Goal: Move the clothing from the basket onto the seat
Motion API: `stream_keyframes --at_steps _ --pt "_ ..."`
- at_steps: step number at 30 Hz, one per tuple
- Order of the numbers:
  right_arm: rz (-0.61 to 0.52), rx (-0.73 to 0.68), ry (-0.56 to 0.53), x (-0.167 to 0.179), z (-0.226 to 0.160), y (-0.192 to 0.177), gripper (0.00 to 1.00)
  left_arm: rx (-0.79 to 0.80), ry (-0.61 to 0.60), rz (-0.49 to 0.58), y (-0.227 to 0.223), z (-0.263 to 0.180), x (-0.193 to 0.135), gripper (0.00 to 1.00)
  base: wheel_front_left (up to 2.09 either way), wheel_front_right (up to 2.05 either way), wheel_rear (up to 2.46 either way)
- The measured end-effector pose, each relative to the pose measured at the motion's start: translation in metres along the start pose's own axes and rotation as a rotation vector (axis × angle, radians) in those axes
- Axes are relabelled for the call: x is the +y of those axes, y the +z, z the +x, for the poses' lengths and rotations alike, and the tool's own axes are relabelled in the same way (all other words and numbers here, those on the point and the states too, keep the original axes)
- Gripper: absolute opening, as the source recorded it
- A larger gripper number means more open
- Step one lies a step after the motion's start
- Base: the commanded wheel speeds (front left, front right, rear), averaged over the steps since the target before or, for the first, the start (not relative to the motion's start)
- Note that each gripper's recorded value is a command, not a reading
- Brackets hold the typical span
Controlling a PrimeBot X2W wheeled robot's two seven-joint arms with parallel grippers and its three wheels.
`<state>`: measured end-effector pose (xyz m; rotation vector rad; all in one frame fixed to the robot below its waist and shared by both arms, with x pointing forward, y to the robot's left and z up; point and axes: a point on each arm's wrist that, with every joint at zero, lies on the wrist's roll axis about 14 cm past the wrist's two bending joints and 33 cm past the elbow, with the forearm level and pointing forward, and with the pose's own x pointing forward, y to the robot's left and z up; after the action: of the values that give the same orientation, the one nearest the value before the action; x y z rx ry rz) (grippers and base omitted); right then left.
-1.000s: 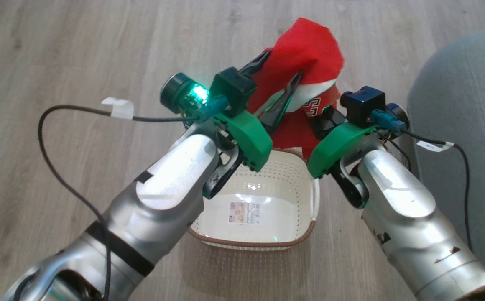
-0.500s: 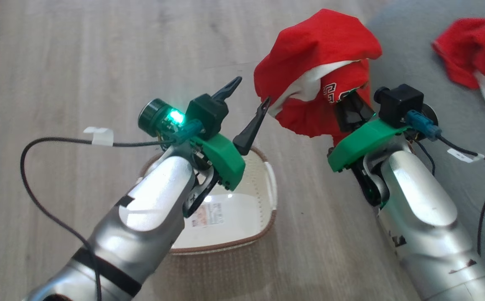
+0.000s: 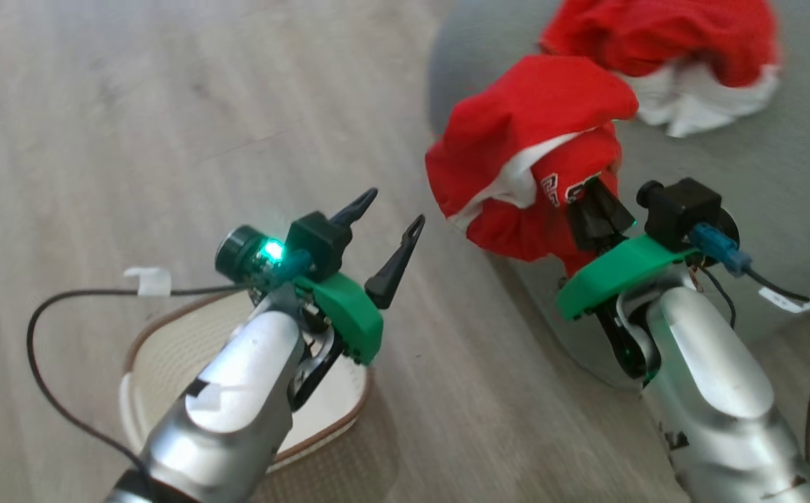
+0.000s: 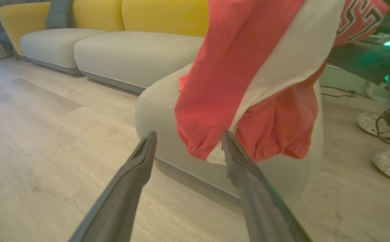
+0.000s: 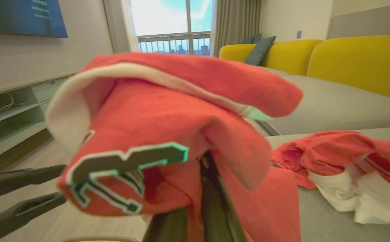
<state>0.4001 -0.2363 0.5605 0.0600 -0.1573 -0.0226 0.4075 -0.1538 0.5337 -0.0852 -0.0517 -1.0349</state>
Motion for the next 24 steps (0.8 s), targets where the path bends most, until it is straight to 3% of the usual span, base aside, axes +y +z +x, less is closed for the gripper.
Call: stream_keyframes --at_steps 9,19,24 --pt "-0.060 -0.037 -0.195 -0.068 -0.054 0.021 0.00 0.012 -0.150 -0.017 -0.009 0.022 -0.054 1.00 0.00 0.00 0.00" --pt "-0.168 0.014 -0.270 -0.102 -0.064 0.015 0.00 0.075 -0.172 -0.048 -0.043 0.024 -0.051 1.00 0.00 0.00 0.00" --pt "-0.233 -0.025 -0.289 -0.121 -0.038 0.037 0.00 0.099 -0.170 -0.052 -0.062 0.024 -0.041 1.00 0.00 0.00 0.00"
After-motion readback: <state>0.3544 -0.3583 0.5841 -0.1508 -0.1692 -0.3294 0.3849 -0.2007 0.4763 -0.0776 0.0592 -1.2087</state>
